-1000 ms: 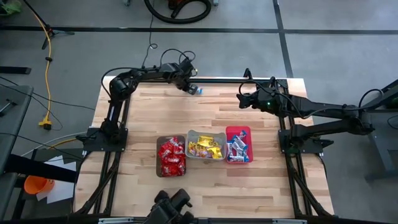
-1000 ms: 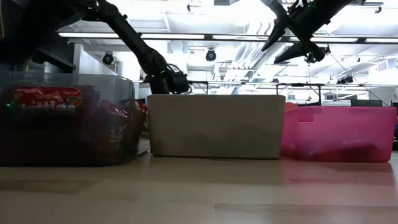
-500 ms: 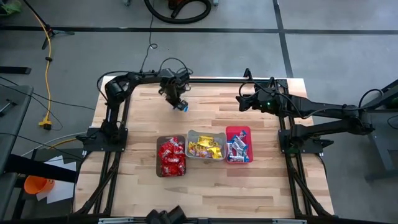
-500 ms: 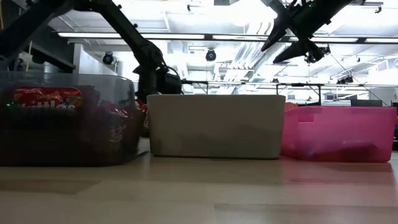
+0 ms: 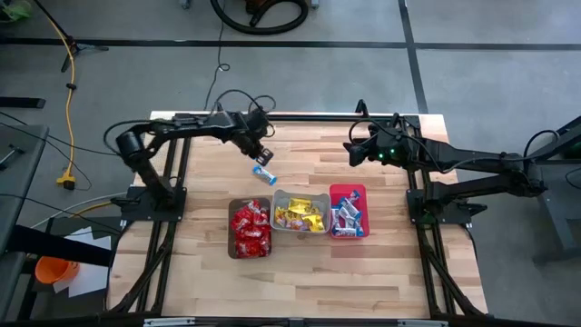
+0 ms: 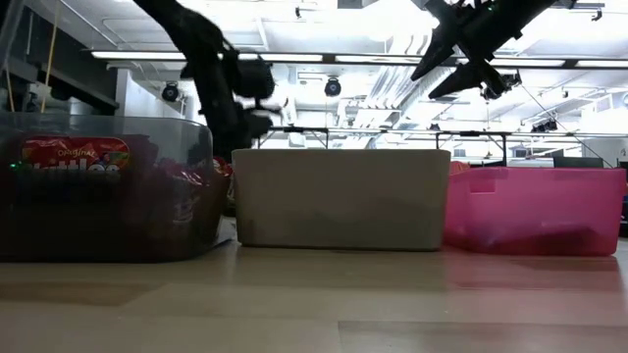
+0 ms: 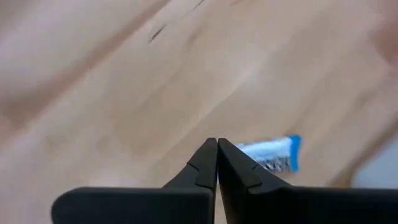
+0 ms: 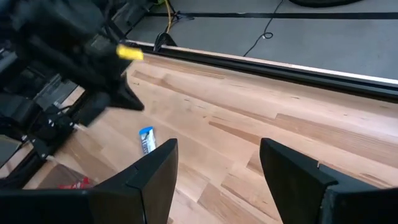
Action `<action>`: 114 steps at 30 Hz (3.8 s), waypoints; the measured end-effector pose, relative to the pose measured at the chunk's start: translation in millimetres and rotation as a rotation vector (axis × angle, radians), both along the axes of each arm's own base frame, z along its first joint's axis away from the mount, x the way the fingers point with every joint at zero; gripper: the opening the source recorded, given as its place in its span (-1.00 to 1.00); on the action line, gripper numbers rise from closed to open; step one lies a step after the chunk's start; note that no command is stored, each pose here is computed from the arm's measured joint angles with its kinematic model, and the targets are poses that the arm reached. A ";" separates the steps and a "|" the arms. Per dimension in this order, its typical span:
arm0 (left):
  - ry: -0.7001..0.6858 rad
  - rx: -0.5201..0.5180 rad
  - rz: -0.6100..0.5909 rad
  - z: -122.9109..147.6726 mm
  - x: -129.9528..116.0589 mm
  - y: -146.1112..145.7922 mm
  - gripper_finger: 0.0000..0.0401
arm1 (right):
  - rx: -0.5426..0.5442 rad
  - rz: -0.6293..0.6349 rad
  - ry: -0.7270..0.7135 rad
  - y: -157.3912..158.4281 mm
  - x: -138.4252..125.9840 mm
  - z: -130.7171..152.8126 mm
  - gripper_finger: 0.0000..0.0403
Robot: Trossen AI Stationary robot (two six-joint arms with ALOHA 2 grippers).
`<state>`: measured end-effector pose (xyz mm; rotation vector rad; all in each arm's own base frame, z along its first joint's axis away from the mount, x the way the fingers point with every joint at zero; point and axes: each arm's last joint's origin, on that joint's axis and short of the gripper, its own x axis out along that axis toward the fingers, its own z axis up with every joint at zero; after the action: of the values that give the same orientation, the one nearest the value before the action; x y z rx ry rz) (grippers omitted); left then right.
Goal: Sort candy
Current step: Put the white chocolate into the pink bin, then return to Home Position
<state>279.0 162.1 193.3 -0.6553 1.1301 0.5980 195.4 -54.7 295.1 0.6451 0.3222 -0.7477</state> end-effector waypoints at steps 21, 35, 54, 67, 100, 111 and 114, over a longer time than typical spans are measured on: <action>0.224 0.354 -1.165 -8.2 24.1 -63.3 -0.09 | 0.029 0.083 0.018 2.3 0.3 -1.6 0.10; 0.294 0.311 -1.250 -54.4 34.8 -41.8 0.13 | 0.029 0.081 0.033 2.2 -0.5 -2.7 0.10; 0.133 0.347 -0.957 20.9 -0.3 -16.9 -0.98 | 0.071 0.079 0.041 3.1 -1.7 -5.1 0.10; -0.434 0.583 -0.733 112.2 6.7 -63.3 -1.00 | -0.030 0.125 0.016 4.1 -7.0 5.1 0.10; -0.766 0.585 -0.846 15.5 213.5 -182.8 -0.91 | -0.147 0.067 -0.213 8.3 -34.6 39.3 0.10; -0.716 0.482 -0.780 9.6 210.5 -183.4 -0.32 | -0.166 0.076 -0.200 8.3 -34.6 39.3 0.10; -0.678 0.440 -0.769 17.6 203.6 -181.5 -0.19 | -0.168 0.077 -0.198 8.3 -34.6 39.3 0.10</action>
<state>482.6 -19.4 210.9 0.0067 0.5043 -0.0623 160.8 -46.4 334.4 0.5398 0.1000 -0.6243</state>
